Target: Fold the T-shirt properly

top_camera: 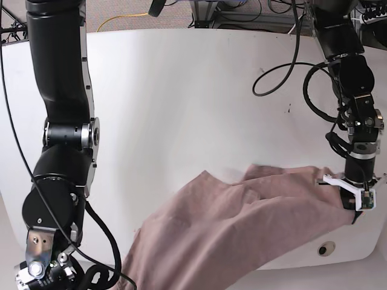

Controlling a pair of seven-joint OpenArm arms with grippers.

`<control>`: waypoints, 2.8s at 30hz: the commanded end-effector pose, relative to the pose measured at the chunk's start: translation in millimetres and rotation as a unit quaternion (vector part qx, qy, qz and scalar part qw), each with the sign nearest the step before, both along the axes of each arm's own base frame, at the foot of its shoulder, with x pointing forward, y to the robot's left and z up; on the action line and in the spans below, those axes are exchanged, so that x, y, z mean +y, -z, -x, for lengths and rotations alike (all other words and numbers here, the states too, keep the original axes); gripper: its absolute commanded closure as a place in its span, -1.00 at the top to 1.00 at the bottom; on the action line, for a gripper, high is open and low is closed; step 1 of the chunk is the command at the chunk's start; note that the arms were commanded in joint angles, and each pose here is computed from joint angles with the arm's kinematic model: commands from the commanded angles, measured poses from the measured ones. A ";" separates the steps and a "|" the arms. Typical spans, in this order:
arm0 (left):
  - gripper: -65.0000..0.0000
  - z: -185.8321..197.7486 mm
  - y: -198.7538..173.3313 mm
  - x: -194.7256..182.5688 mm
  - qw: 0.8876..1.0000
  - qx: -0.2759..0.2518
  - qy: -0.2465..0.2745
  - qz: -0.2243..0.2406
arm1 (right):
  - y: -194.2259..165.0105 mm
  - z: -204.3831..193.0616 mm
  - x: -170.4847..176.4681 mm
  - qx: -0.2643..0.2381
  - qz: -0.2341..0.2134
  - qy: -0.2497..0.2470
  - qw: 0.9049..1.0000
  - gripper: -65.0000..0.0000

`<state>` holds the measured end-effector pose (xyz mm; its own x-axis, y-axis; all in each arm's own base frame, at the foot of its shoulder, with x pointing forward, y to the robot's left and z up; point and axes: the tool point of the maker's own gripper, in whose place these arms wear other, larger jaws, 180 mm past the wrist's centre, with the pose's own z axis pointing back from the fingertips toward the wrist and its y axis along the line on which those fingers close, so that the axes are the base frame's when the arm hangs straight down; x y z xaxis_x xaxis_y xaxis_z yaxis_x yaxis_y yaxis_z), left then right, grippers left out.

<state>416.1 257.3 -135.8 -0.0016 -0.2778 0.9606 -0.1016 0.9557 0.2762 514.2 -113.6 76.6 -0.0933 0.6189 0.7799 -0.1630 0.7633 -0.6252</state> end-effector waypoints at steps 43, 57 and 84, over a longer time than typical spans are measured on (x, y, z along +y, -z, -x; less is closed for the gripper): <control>-0.98 164.1 175.9 14.1 0.939 0.335 0.023 -0.067 | 374.1 198.7 -143.2 0.337 -0.128 0.210 0.909 -1.00; -0.98 223.0 195.3 55.8 0.919 0.389 -0.049 -0.051 | 446.0 271.1 -137.8 0.443 -0.135 0.222 0.858 -1.00; -0.98 233.5 204.3 52.6 0.914 0.399 -0.057 -0.035 | 477.5 334.8 -117.9 0.493 -0.233 0.207 0.812 0.42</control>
